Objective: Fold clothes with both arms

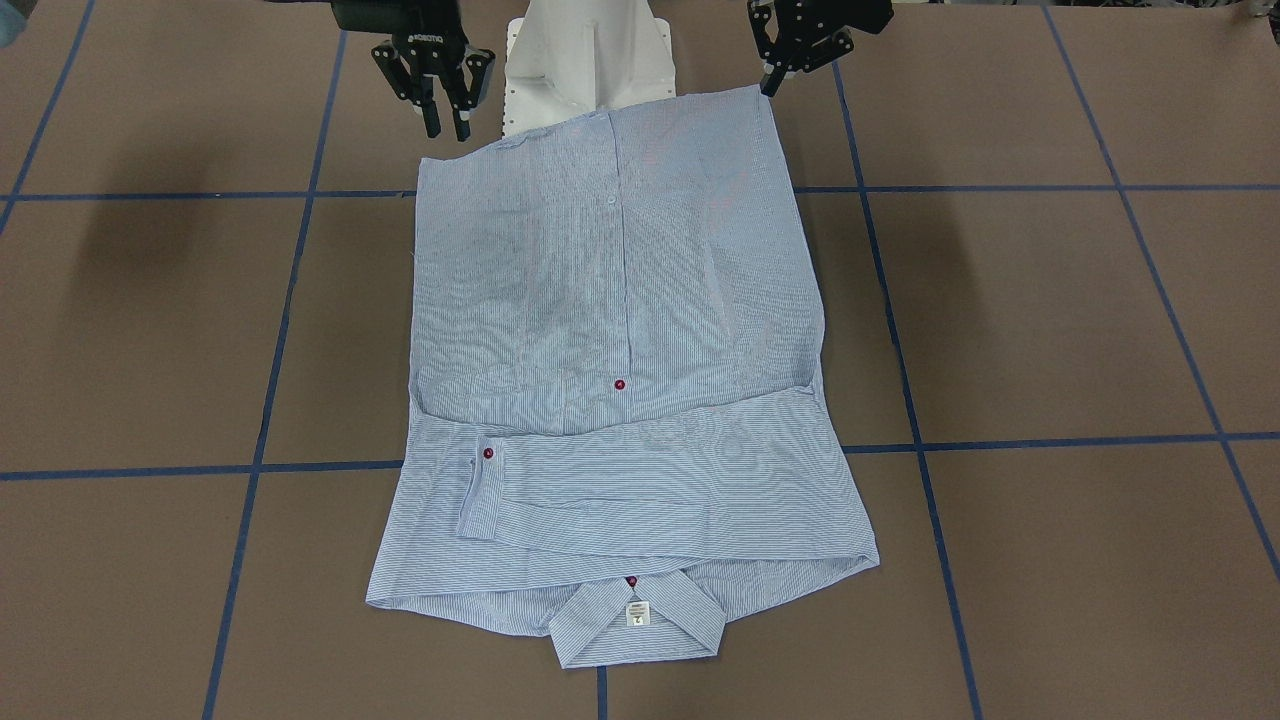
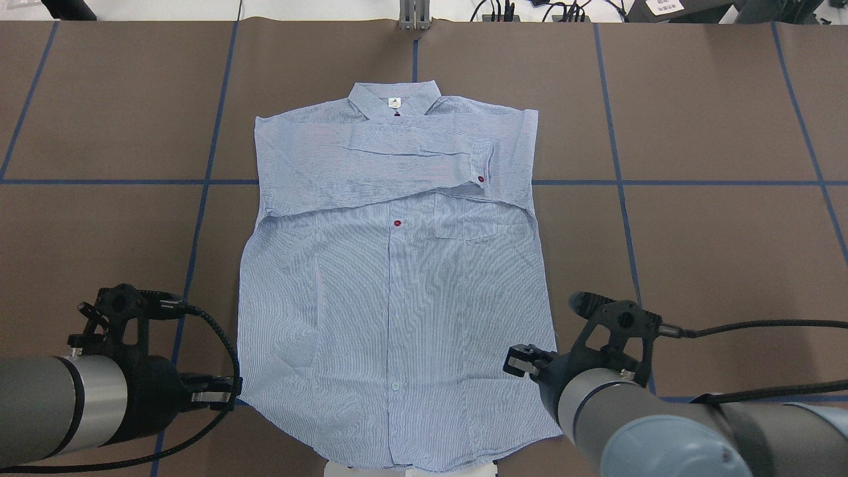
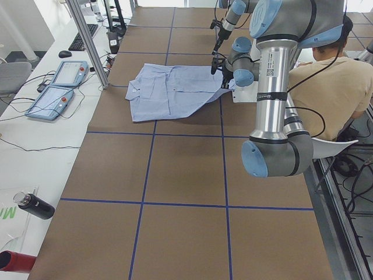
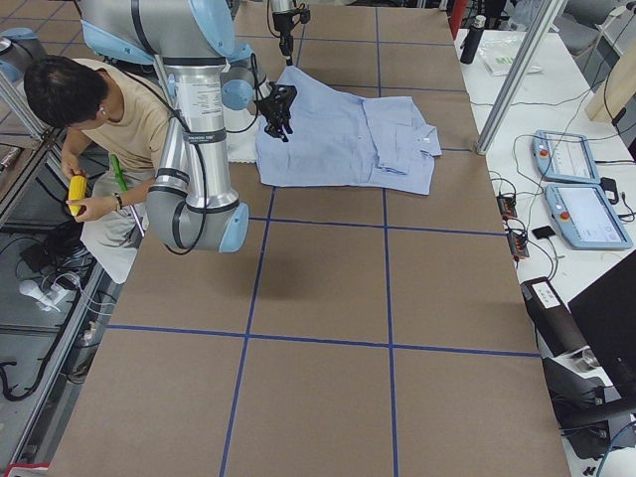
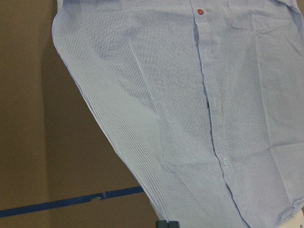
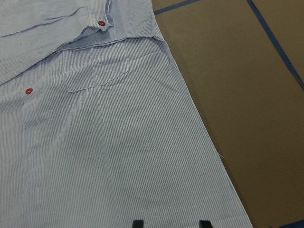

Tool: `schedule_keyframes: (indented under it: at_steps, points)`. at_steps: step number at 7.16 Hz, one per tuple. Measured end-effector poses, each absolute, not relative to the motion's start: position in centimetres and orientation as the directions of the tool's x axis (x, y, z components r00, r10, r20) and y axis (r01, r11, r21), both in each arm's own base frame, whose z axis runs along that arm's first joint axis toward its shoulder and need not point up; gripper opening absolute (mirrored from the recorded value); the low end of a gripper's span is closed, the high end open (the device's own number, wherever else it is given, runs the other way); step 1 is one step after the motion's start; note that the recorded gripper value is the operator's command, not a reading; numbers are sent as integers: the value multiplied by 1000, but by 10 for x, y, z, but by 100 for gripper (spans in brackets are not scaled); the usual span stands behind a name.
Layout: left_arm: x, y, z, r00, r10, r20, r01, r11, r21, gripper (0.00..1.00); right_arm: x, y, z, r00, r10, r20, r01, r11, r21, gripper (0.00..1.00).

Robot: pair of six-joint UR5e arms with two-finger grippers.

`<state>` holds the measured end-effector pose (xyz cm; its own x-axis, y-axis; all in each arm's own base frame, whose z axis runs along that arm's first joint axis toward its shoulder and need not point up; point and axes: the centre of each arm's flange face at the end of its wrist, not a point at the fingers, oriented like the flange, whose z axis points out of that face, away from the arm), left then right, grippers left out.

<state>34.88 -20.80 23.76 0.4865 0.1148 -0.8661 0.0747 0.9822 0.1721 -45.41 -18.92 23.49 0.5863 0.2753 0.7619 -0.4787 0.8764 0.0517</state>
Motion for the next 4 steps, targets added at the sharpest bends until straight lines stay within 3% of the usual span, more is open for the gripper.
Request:
schedule_keyframes:
  at_steps: [4]
  points:
    - [355, -213, 245, 514, 112, -850, 119, 972, 200, 0, -480, -148, 343, 557, 262, 788, -508, 858, 74, 77]
